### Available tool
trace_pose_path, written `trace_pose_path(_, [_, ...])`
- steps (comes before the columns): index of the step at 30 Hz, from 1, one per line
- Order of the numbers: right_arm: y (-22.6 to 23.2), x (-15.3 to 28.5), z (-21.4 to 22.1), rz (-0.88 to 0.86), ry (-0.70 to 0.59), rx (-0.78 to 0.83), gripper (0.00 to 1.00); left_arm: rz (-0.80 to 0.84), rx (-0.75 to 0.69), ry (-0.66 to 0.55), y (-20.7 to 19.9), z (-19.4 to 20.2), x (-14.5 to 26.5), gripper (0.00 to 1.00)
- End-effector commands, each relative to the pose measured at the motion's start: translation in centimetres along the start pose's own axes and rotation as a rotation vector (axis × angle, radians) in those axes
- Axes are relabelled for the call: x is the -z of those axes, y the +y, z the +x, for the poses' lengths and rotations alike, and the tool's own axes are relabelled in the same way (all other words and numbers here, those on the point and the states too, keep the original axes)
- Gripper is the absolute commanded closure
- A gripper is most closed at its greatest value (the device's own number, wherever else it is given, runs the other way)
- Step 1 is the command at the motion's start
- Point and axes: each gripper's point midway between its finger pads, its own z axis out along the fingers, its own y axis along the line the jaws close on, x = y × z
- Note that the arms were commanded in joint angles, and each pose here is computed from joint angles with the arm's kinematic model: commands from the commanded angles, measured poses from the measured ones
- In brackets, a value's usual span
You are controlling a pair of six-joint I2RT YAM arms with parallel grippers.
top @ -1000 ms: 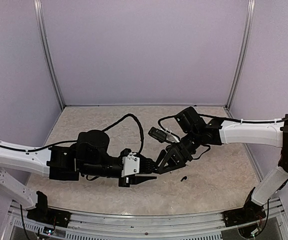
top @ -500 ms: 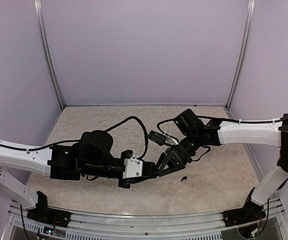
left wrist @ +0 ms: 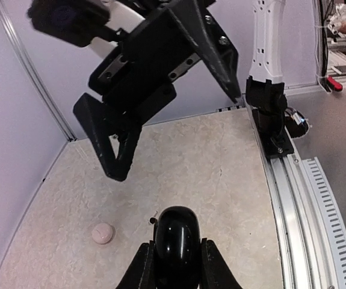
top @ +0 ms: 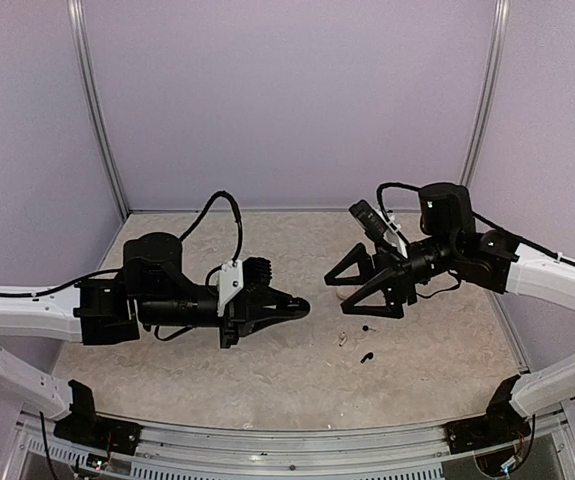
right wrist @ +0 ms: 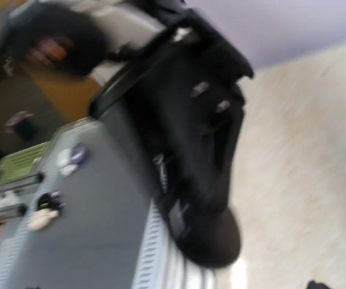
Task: Insert the wireless bluetooth earbuds into the charging case
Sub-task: Pass from the left arm to the right
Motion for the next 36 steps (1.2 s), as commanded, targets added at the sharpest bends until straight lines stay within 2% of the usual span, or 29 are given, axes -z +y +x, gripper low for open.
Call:
trace_pose_path(1, [-1.4,1.4,-1.4,0.192,-0.116,0.151,0.06,-0.011,0.191,-0.203,2.4,-4.0,2.4,0.89])
trace_pose_path(6, [-0.7,2.1,-2.4,0.226,-0.208,0.259,0.11,-0.008,0.301,-0.300,3.6,-5.9,3.7,0.89])
trace_pose_path(8, [-0.4,1.9,-2.7,0.215,-0.232,0.277,0.16,0.006,0.336,-0.329,3.6,-6.6,3.8,0.90])
trace_pose_path(15, [0.7,0.0,-3.3,0.142,-0.246,0.298,0.28,0.041,0.414,-0.395,3.6,-7.7,3.5,0.90])
trace_pose_path(26, [2.3,-1.7,-4.0,0.055,-0.233,0.304,0.50,0.087,0.426,-0.351,2.4,-7.2,1.3,0.90])
trace_pose_path(32, [2.3,-2.6,-3.3,0.039,-0.181,0.299,0.58,0.085,0.420,-0.337,2.1,-6.9,0.7,0.90])
trace_pose_path(36, [2.2,-2.9,-2.9,0.037,-0.169,0.295,0.60,0.078,0.419,-0.339,2.3,-7.0,0.6,0.90])
